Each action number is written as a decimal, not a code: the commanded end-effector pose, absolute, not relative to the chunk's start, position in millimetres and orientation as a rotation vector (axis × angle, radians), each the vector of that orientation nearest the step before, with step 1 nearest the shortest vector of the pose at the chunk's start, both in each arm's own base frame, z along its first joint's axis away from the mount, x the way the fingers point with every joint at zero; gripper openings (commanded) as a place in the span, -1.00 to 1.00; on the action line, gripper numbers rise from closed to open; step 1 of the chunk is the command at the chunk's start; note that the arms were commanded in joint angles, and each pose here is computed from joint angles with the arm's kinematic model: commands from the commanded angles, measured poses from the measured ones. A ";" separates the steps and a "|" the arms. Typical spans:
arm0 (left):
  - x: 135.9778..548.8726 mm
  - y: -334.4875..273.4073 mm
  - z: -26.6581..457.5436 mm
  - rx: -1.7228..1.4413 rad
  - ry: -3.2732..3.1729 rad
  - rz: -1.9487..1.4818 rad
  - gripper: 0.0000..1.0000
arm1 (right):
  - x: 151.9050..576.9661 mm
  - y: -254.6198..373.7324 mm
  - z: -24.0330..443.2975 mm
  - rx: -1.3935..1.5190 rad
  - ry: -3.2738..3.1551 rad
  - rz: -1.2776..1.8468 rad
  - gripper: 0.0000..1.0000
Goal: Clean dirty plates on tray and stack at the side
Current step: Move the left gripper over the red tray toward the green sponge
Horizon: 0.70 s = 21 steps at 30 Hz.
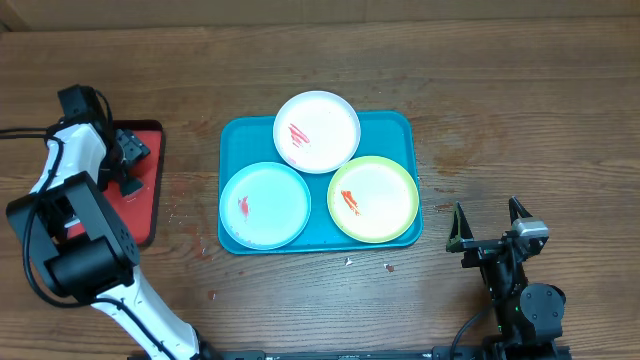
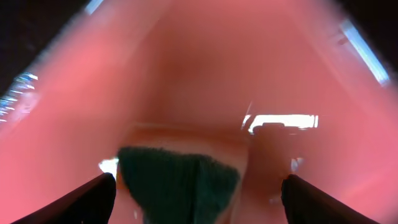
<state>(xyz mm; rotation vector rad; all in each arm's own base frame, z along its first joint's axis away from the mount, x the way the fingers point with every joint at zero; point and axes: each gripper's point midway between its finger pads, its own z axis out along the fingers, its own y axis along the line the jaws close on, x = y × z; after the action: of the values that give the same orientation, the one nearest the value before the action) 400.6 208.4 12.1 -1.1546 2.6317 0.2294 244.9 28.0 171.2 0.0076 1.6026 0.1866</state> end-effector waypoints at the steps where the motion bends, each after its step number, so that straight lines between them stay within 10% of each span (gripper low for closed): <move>1: 397.5 216.1 0.5 -1.153 2.663 0.255 0.73 | 245.2 25.1 170.2 0.017 1.595 0.173 1.00; 8: 389.1 230.7 -2.0 -1.207 2.647 0.255 0.51 | 245.2 25.1 170.2 0.017 1.595 0.173 1.00; 16: 383.7 232.0 -3.1 -1.227 2.657 0.242 -0.92 | 245.2 25.1 170.2 0.017 1.595 0.173 1.00; 21: 381.6 229.5 -3.9 -1.228 2.671 0.238 -0.65 | 245.2 25.1 170.2 0.017 1.595 0.173 1.00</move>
<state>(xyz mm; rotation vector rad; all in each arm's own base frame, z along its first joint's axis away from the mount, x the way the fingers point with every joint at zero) 383.8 229.2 5.1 -1.2132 2.6477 0.2397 244.8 28.2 171.1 0.0070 1.6030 0.1872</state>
